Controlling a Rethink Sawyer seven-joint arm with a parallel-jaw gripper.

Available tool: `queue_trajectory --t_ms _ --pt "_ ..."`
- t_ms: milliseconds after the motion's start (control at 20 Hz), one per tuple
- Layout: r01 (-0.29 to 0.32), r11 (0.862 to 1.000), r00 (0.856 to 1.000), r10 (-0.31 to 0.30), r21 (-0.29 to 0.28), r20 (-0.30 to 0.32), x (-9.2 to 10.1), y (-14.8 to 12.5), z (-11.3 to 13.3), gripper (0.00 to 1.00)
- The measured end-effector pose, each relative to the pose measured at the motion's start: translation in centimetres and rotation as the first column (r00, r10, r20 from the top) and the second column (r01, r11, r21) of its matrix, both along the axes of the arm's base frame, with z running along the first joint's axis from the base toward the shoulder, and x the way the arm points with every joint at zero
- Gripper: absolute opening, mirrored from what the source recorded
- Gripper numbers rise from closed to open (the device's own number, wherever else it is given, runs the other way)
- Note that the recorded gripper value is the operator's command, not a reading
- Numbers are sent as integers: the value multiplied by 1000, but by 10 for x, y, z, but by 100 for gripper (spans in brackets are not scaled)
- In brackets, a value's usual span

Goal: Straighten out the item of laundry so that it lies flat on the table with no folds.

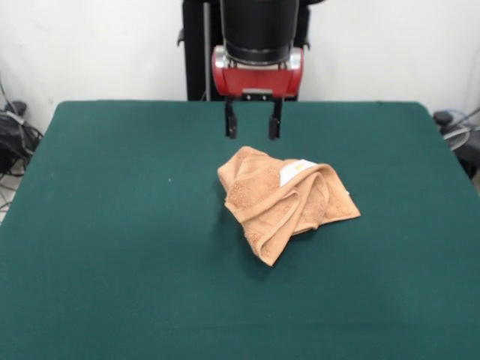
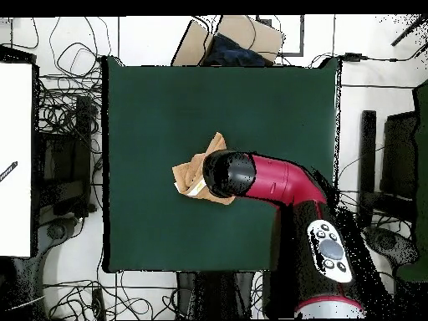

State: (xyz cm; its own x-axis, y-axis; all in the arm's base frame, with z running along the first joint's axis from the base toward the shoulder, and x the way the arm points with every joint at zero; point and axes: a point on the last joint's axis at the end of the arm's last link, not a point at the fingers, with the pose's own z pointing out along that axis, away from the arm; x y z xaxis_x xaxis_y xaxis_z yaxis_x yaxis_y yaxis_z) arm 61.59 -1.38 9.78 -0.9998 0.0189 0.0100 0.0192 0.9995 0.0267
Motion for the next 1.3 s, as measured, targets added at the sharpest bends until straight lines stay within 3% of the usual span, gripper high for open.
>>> queue_trajectory --t_ms 500,850,1300 --pt "-5 1000 1000 5 8 13 -19 11 -25 100" --pt "-6 1000 1000 6 9 16 -26 13 -26 100" --pt "-5 1000 999 5 7 35 -21 11 -17 100"
